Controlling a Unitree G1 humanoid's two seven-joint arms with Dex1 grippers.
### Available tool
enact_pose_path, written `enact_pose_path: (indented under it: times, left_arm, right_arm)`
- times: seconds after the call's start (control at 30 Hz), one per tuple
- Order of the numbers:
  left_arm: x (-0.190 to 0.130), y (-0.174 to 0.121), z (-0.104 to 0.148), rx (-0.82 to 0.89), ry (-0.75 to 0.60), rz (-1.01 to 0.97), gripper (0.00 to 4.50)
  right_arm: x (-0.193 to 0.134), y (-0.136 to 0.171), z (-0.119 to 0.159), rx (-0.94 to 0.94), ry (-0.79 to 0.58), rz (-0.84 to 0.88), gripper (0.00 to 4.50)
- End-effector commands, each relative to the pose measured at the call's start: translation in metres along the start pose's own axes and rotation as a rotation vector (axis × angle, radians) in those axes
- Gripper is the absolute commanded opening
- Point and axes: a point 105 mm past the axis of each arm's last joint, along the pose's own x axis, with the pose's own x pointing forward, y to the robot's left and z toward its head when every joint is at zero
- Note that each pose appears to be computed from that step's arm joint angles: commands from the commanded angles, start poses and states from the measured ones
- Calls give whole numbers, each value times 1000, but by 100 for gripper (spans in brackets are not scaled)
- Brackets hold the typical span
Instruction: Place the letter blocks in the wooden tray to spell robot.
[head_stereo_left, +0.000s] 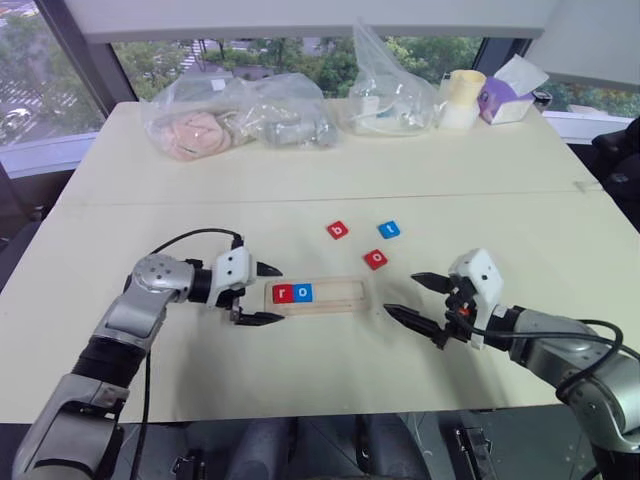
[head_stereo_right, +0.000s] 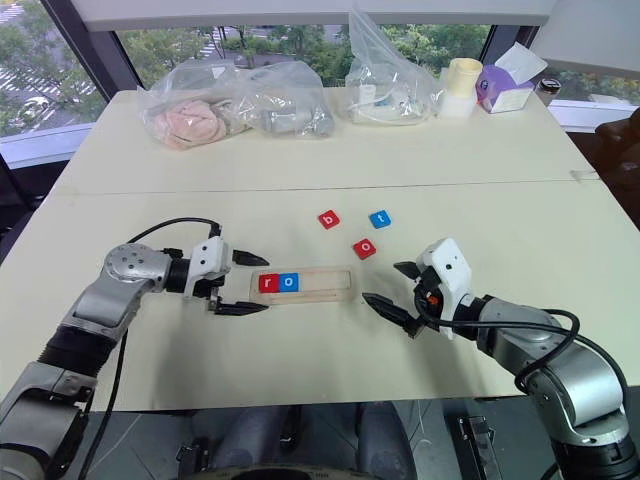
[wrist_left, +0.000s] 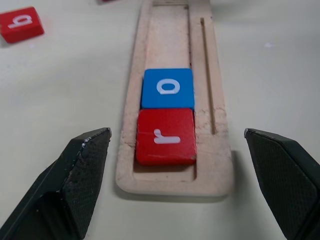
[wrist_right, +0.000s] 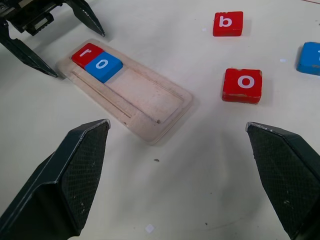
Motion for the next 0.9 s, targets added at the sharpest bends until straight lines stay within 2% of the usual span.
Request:
enact_pose_path:
  times: [0.03,0.1,0.17,0.27,0.37,0.53,0.8,0.83,0.87,0.9]
  left_arm:
    - [-34,11,10,38,33,57,448]
    - [-46,12,15,27,47,66,448]
    - [-66,10,24,-39,48,73,448]
    - [-84,10,39,-134,-1,118,448]
    - [-92,20,47,-191,-87,271,448]
    - [-96,15,54,-269,-172,411,448]
    - [-83,-14,44,-357,-175,490,448]
    - [-84,-14,43,-359,-172,500,450]
    - [-84,-14,43,-361,-172,508,450]
    - [-84,-14,43,-362,-174,512,450]
  right_arm:
    - [11,-6,41,-7,-147,-24,450]
    - [22,-10,53,-8,-171,-45,450]
    - [47,-16,61,-25,-159,-97,450]
    - [82,-20,69,-1,-162,-143,450]
    - [120,-24,64,-19,-122,-188,450]
    - [155,-27,58,-47,-84,-203,450]
    - [188,-35,55,2,-18,-227,450]
    - [191,-34,54,1,-17,-221,396]
    - [193,-33,54,-6,-14,-215,372]
    - [195,-32,53,-7,-14,-212,316]
